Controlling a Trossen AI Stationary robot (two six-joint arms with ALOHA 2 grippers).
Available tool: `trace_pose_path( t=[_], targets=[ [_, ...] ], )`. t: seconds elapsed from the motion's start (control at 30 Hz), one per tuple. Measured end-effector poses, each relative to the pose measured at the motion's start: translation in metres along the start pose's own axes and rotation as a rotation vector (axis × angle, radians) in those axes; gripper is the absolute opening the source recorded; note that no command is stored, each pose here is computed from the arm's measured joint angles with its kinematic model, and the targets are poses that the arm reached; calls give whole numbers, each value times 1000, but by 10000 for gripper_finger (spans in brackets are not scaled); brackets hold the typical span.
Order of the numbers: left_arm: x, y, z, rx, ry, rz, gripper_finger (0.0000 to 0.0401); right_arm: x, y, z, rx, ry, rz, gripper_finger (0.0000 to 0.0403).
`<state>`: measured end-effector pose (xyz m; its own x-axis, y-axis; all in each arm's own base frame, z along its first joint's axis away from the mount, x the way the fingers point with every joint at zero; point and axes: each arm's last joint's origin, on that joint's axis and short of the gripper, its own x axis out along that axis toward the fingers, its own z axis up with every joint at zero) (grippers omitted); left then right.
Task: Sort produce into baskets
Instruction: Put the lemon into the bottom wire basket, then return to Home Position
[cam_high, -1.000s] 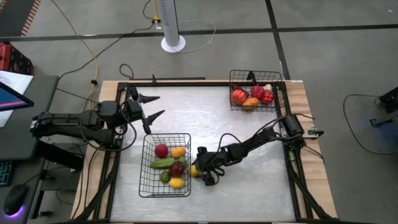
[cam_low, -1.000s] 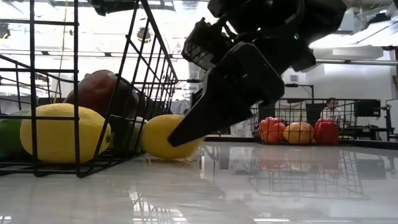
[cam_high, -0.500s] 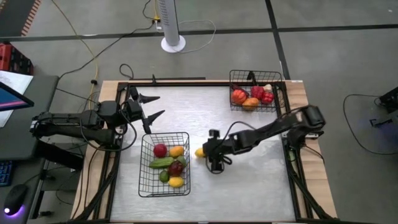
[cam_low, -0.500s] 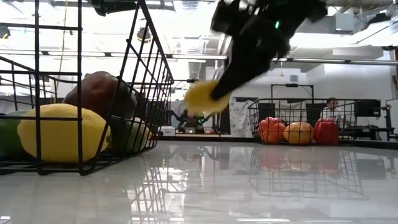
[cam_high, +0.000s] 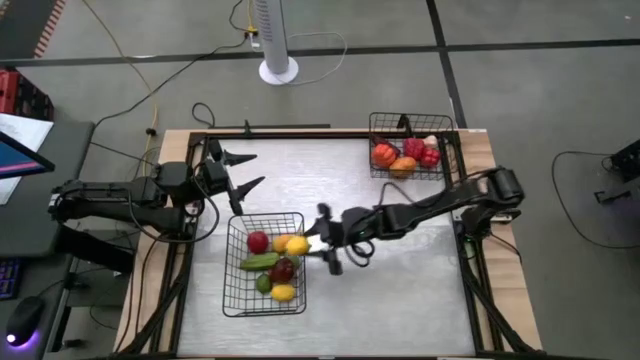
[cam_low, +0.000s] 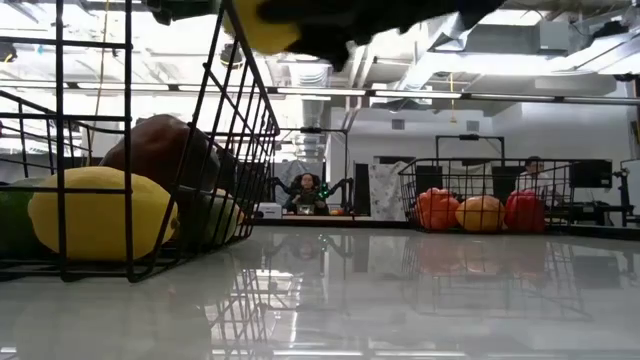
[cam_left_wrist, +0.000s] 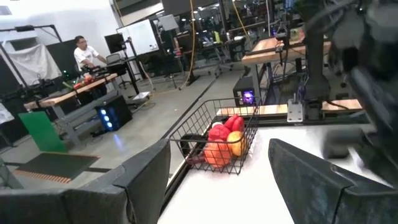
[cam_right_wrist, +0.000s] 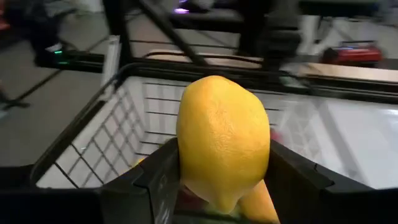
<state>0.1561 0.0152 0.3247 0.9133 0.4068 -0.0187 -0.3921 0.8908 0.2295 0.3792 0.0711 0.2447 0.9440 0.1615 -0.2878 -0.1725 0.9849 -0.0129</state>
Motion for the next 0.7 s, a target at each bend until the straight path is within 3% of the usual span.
trace_pose_path(
  t=[0.13, 0.37, 0.57, 0.7],
  targets=[
    [0, 0, 0, 1, 3, -4, 258, 28, 1, -5, -21, 50, 87, 237],
    [0, -1, 0, 2, 0, -20, 258, 38, -10, 12, -41, 246, 113, 286],
    [0, 0, 0, 0, -4, -15, 258, 24, -21, 24, -31, 322, 26, 316],
    [0, -3, 0, 22, -45, -96, 258, 5, -27, 24, -31, 433, -83, 316]
  ],
)
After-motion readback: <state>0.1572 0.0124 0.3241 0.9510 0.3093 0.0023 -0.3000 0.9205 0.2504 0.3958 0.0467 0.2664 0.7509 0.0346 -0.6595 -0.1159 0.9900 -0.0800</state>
